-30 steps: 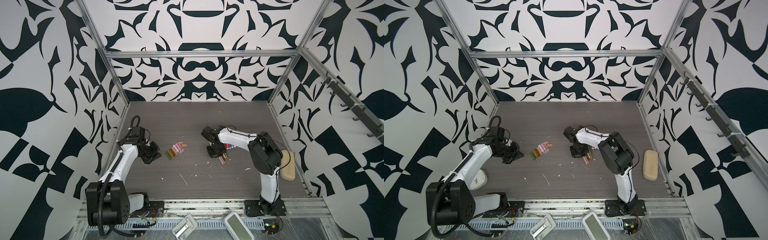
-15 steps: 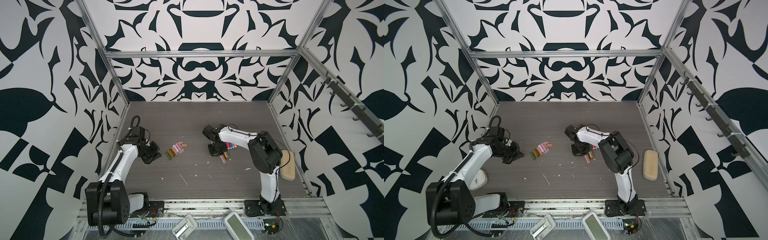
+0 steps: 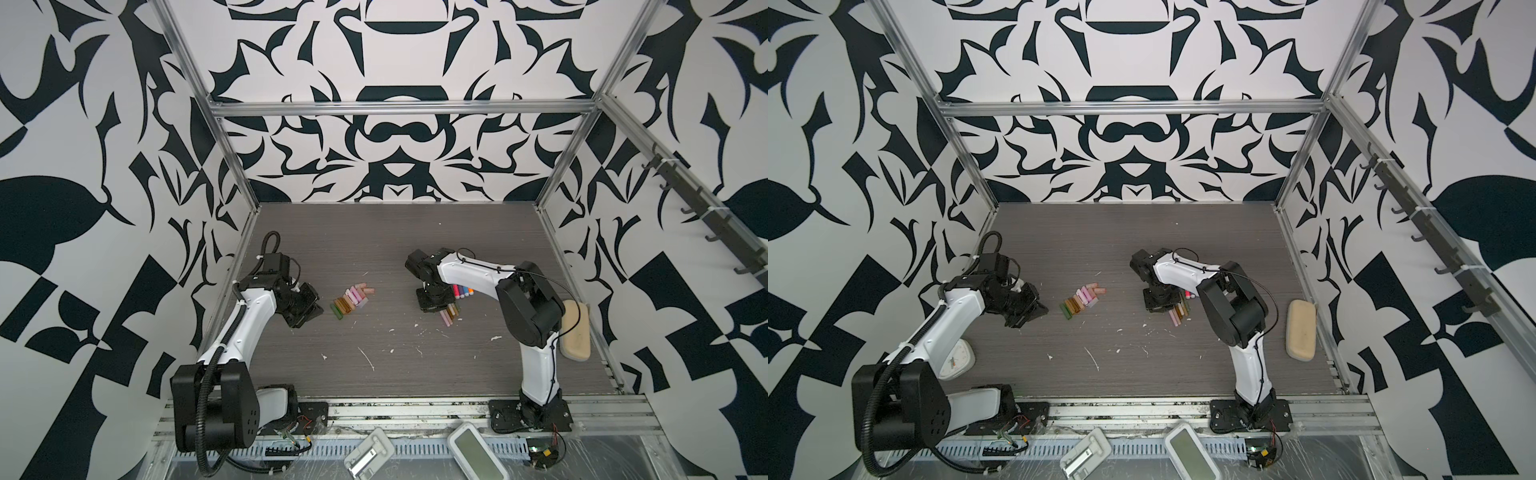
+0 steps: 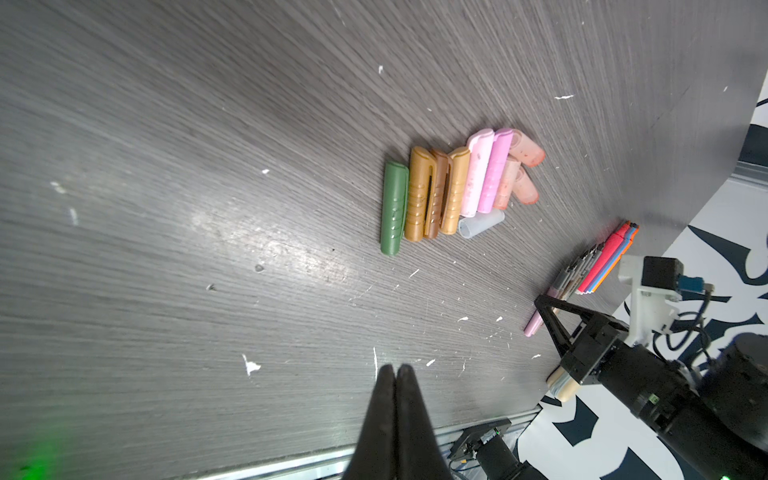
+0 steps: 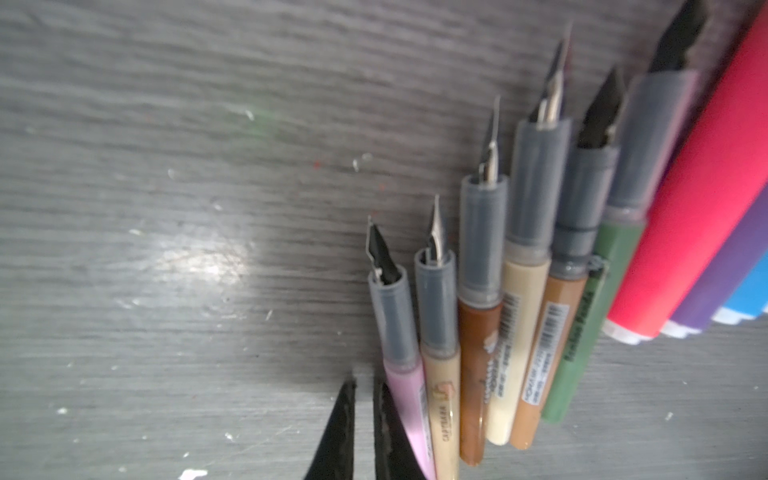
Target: Open the pen caps
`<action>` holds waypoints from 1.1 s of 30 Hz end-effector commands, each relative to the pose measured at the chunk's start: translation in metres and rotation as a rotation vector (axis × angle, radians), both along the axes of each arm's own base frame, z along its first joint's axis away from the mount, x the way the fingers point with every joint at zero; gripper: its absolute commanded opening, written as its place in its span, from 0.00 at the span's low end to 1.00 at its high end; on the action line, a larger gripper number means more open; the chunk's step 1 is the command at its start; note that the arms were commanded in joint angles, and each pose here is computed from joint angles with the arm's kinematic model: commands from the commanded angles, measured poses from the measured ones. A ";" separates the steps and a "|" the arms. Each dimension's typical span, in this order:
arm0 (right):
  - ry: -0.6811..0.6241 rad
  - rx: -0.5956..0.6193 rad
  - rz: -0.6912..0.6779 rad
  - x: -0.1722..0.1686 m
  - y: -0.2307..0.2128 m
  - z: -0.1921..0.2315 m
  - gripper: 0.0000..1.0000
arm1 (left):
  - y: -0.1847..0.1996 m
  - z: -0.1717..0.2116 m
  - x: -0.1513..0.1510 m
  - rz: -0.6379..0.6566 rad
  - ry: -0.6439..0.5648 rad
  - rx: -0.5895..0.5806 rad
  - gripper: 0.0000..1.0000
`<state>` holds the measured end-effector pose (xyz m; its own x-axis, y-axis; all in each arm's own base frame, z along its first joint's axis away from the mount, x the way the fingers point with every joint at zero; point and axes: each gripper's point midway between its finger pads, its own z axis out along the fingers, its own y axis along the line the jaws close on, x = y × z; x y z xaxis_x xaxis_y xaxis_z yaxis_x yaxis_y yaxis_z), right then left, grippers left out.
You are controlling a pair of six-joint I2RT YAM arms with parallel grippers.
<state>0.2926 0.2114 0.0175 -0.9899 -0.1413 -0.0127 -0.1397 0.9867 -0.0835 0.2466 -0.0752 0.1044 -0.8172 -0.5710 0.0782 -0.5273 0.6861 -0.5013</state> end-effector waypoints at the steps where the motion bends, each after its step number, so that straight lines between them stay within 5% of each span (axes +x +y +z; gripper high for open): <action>1: -0.018 -0.009 -0.006 0.008 -0.002 0.005 0.14 | -0.001 0.001 0.000 0.005 0.013 -0.012 0.05; 9: -0.055 0.070 0.012 0.012 0.010 0.026 0.14 | 0.000 0.005 0.006 0.020 -0.009 -0.010 0.05; 13: -0.158 0.152 0.032 0.020 0.017 0.067 0.15 | 0.006 0.025 0.019 0.046 -0.104 0.021 0.18; 15: -0.257 0.203 0.054 0.024 0.017 0.099 0.16 | 0.012 0.047 0.029 0.076 -0.205 0.051 0.36; 16: -0.323 0.228 0.062 0.026 0.015 0.118 0.18 | 0.016 0.059 0.034 0.092 -0.262 0.066 0.56; 17: -0.418 0.262 0.064 0.028 0.011 0.140 0.26 | 0.020 0.074 0.039 0.115 -0.331 0.084 0.98; 20: -0.710 0.302 0.016 0.031 -0.019 0.196 0.77 | 0.045 0.113 0.047 0.224 -0.535 0.191 0.99; 24: -1.152 0.038 -0.157 0.034 -0.106 0.219 0.90 | 0.088 0.123 0.058 0.356 -0.798 0.416 0.99; 27: -1.406 -0.086 -0.130 0.026 -0.140 0.197 0.95 | 0.110 0.103 0.061 0.358 -0.979 0.610 0.99; 29: -1.319 -0.135 -0.233 0.025 -0.172 0.160 0.99 | 0.117 0.085 0.058 0.297 -1.048 0.741 0.99; 33: -1.416 -0.106 -0.327 0.030 -0.193 0.156 0.99 | 0.133 0.056 0.048 0.301 -1.112 0.920 0.99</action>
